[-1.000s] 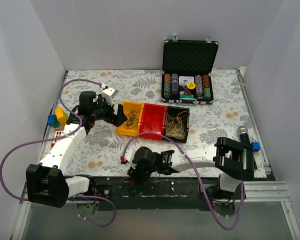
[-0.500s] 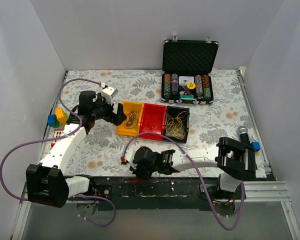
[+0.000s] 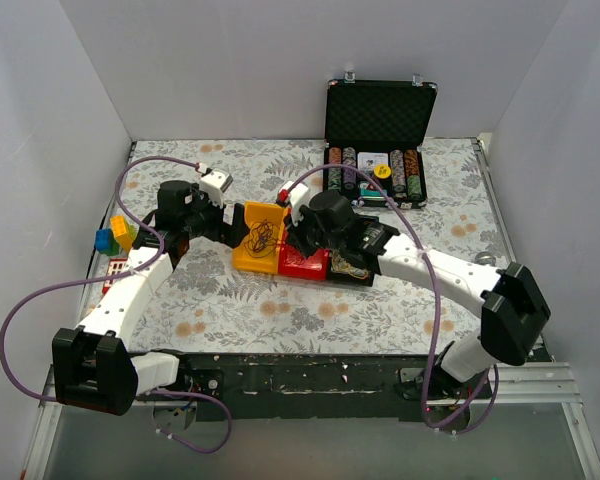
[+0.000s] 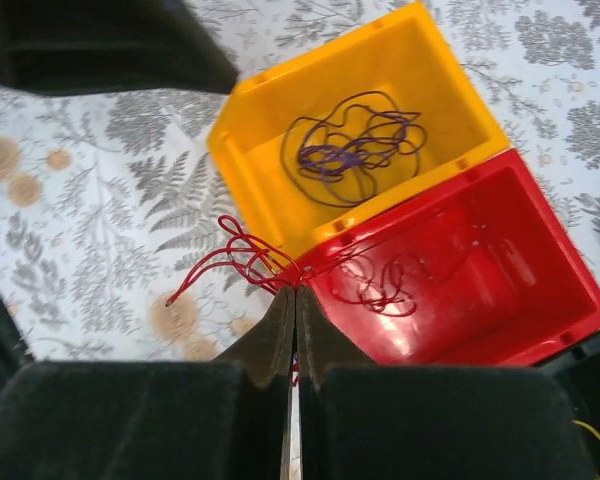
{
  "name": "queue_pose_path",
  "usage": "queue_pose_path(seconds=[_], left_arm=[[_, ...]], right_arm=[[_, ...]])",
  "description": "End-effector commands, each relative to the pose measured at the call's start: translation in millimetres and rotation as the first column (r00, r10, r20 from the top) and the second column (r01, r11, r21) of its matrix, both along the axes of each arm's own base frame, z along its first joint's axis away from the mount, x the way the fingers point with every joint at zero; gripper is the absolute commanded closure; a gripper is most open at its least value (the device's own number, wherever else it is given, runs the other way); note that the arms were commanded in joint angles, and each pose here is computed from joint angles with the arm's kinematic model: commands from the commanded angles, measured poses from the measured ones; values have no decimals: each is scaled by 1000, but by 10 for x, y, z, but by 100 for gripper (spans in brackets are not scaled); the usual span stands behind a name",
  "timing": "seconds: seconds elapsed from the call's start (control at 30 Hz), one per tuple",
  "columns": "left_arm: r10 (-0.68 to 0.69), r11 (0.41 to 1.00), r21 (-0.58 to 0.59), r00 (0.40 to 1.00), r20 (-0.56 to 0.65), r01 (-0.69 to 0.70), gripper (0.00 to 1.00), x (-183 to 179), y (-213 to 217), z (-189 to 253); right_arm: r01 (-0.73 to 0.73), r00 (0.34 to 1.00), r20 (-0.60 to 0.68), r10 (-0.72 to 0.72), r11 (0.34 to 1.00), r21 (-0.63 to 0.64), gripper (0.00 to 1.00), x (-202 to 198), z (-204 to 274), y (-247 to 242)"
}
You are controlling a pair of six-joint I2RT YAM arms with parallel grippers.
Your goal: Untangle the cables
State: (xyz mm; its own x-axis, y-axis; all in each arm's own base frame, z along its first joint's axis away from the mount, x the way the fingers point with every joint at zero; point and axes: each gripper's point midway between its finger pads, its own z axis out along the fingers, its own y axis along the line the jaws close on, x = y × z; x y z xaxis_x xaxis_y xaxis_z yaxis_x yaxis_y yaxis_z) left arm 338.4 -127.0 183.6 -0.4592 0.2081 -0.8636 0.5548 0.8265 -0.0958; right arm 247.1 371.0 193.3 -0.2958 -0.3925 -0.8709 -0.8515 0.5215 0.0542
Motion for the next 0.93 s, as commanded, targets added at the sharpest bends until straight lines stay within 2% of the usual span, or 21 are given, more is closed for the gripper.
queue_pose_path(seconds=[0.0,0.07,0.1,0.17,0.2,0.47,0.63,0.7,0.73,0.9], left_arm=[[28,1000,-6,999,34,-28,2,48,37,104],[37,999,-10,999,32,-37,2,62,45,120],[40,999,-11,999,31,-40,2,67,45,129],[41,999,-14,999,21,-41,2,72,40,131],[44,999,-11,999,18,-44,2,81,43,140],[196,980,26,980,-21,-196,2,303,229,81],[228,973,28,973,-18,-228,2,383,259,138],[258,966,25,966,-25,-257,2,421,284,144],[274,962,25,961,-34,-273,2,447,296,135],[343,939,47,937,-60,-340,2,555,384,57]], right_arm=[[36,999,11,-35,999,-41,99,322,-68,24],[79,997,0,-79,995,-53,97,482,-94,4],[93,996,-10,-94,994,-59,79,554,-129,-6],[198,980,-9,-199,979,-55,58,733,-90,-123],[227,974,-9,-227,973,-46,55,791,-55,-172],[341,940,8,-341,940,30,50,949,263,-520],[387,922,1,-388,920,62,37,856,443,-693],[423,906,-7,-423,903,82,25,805,504,-834],[439,898,-16,-439,895,85,23,780,494,-911],[517,855,-70,-513,841,160,21,638,547,-1388]])
